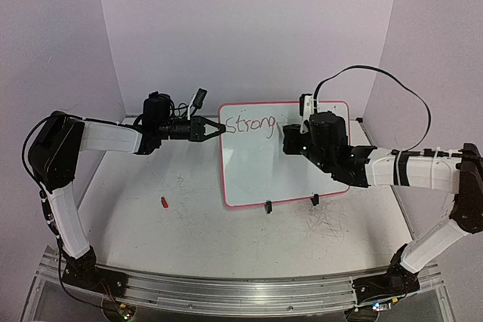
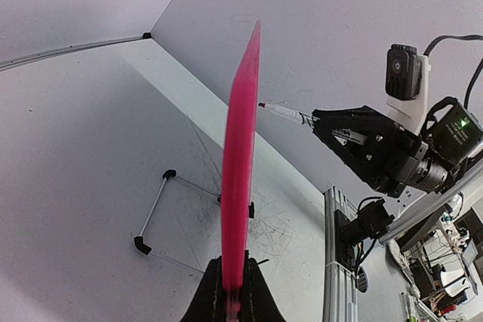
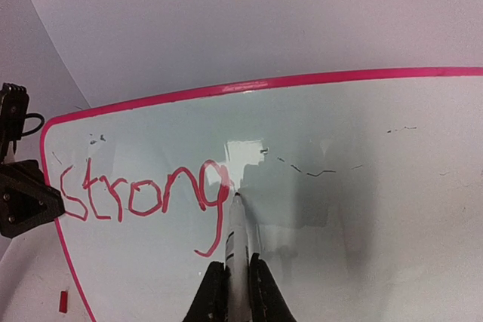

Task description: Write a sentence on the whiteboard

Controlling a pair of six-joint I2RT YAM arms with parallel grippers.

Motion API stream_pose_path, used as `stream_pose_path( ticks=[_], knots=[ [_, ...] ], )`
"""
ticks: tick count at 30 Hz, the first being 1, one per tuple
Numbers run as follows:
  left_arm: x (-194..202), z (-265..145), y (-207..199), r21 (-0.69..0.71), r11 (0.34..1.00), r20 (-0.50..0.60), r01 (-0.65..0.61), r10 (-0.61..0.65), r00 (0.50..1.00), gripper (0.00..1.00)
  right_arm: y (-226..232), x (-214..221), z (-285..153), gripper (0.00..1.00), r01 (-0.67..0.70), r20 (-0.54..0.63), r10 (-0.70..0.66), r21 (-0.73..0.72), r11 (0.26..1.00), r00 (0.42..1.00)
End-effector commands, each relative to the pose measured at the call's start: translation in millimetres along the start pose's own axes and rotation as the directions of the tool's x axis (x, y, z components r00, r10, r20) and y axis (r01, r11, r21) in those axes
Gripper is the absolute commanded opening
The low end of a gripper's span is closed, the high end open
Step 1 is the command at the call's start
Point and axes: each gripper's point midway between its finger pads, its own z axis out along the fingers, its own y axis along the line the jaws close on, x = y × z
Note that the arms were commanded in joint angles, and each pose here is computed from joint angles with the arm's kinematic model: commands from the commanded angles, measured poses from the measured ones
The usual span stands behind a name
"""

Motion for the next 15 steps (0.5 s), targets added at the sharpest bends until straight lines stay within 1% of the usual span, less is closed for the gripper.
stream_pose_path(
  ticks=[1, 15],
  knots=[
    [-2, 6, -28, 0.062, 0.997, -0.007, -0.051, 0.051, 0.999, 0.0, 5, -18, 6, 0.0, -0.014, 0.052, 0.014, -0.005, 1.0, 0.999],
    [-2, 6, -29, 0.063, 0.997, -0.006, -0.053, 0.054, 0.999, 0.0, -23, -23, 2, 0.0, -0.067, 0.089, 0.058, 0.103, 0.992, 0.994]
  ],
)
